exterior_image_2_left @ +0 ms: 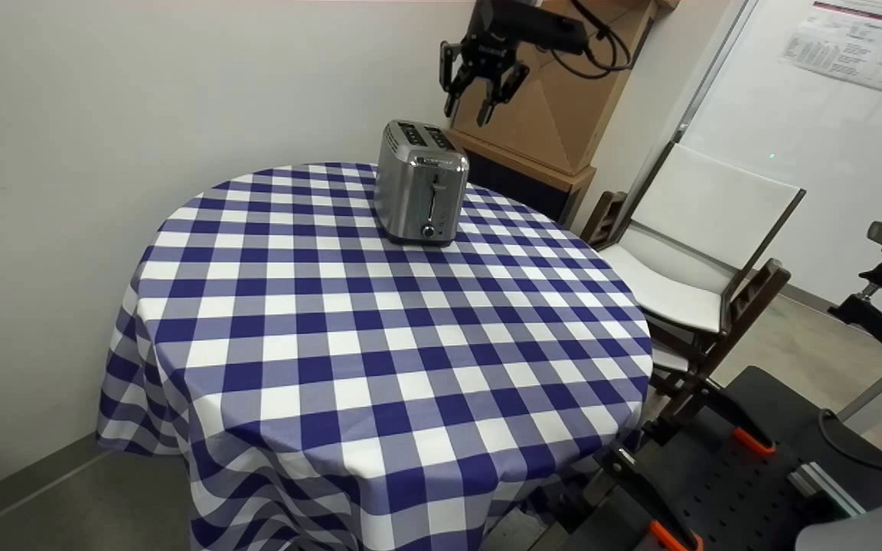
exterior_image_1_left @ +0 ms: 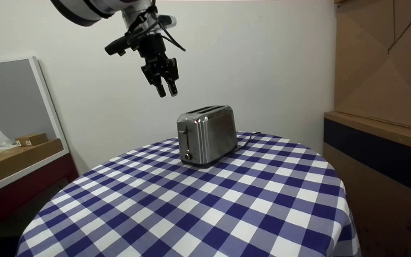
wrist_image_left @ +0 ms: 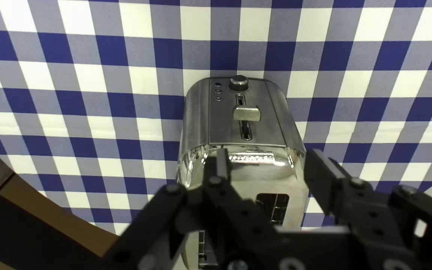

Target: Push the lever on the toaster downwards

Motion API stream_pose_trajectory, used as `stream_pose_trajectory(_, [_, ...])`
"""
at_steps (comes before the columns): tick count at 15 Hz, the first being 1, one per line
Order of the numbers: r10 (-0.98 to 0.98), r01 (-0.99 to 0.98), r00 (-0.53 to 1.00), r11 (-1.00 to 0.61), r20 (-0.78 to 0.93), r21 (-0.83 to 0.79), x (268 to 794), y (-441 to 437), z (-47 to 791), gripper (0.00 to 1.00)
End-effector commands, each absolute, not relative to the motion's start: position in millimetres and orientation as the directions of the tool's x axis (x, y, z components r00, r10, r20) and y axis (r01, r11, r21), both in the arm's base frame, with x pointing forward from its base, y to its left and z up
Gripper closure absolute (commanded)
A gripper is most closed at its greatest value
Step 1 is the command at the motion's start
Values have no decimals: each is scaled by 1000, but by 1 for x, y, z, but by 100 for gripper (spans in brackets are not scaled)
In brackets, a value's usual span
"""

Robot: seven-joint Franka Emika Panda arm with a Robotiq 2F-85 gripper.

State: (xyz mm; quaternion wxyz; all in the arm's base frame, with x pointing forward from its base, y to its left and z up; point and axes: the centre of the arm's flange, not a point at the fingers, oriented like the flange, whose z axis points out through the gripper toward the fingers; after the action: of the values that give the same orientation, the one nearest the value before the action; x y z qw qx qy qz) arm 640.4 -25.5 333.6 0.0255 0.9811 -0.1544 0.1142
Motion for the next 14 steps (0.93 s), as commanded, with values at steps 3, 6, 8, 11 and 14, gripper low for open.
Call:
stream_pose_trajectory(3, [-265, -282, 939, -958, 218, 47, 685, -15, 299, 91])
stream_pose_trajectory(6, [-259, -277, 943, -959, 211, 63, 694, -15, 281, 100])
stream_pose_trajectory(8, [-261, -281, 944, -957, 200, 75, 699, -20, 267, 100])
stream_pose_trajectory(11, [-262, -281, 950, -954, 173, 100, 703, -25, 237, 100])
stream_pose_trajectory(14, [-261, -277, 955, -954, 139, 115, 706, -28, 204, 100])
